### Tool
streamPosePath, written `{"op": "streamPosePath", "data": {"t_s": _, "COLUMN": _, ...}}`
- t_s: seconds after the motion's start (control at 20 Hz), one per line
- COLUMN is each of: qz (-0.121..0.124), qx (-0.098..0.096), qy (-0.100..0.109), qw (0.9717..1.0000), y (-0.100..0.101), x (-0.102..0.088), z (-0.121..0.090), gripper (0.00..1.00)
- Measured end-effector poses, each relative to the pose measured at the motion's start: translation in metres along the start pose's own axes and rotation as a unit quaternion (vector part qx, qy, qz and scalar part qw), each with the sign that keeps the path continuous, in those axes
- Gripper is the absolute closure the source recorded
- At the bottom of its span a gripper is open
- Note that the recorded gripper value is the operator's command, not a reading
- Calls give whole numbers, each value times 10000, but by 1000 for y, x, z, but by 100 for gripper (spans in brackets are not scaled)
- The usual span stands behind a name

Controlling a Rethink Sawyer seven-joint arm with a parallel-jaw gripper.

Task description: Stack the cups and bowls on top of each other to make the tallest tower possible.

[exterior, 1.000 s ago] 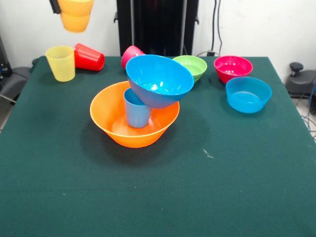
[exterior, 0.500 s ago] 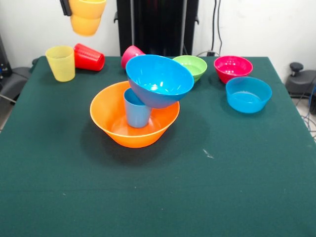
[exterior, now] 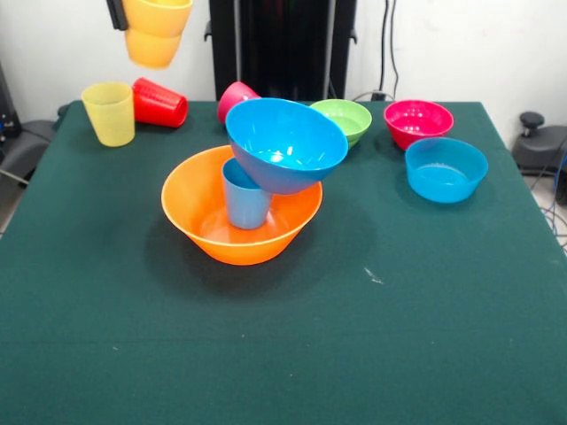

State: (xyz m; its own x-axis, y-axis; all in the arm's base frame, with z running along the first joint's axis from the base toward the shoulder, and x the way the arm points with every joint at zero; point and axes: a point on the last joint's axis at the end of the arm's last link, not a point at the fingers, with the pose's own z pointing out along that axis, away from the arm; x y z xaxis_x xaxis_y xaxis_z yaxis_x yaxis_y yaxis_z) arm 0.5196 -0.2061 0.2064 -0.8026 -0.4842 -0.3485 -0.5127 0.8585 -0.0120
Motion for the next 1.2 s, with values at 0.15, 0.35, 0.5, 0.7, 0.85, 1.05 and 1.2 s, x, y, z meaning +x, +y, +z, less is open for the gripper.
{"op": "streamPosePath", "data": {"t_s": 0.15, "qz": 31, "qx": 8, "qy": 0, "qw": 10000, "y": 1, "x": 0, "z": 4, "gripper": 100}}
{"op": "streamPosePath", "data": {"t_s": 0.35, "qz": 86, "qx": 28, "qy": 10, "qw": 10000, "y": 2, "x": 2, "z": 9, "gripper": 100}}
{"op": "streamPosePath", "data": {"t_s": 0.5, "qz": 135, "qx": 50, "qy": 6, "qw": 9999, "y": 1, "x": 4, "z": 13, "gripper": 100}}
{"op": "streamPosePath", "data": {"t_s": 0.7, "qz": 194, "qx": 36, "qy": 57, "qw": 9998, "y": 2, "x": 7, "z": 16, "gripper": 100}}
{"op": "streamPosePath", "data": {"t_s": 0.85, "qz": 238, "qx": 16, "qy": 96, "qw": 9997, "y": 3, "x": 9, "z": 18, "gripper": 100}}
{"op": "streamPosePath", "data": {"t_s": 1.05, "qz": 280, "qx": -24, "qy": 152, "qw": 9995, "y": 7, "x": 10, "z": 21, "gripper": 100}}
{"op": "streamPosePath", "data": {"t_s": 1.2, "qz": 292, "qx": -47, "qy": 201, "qw": 9994, "y": 10, "x": 12, "z": 23, "gripper": 100}}
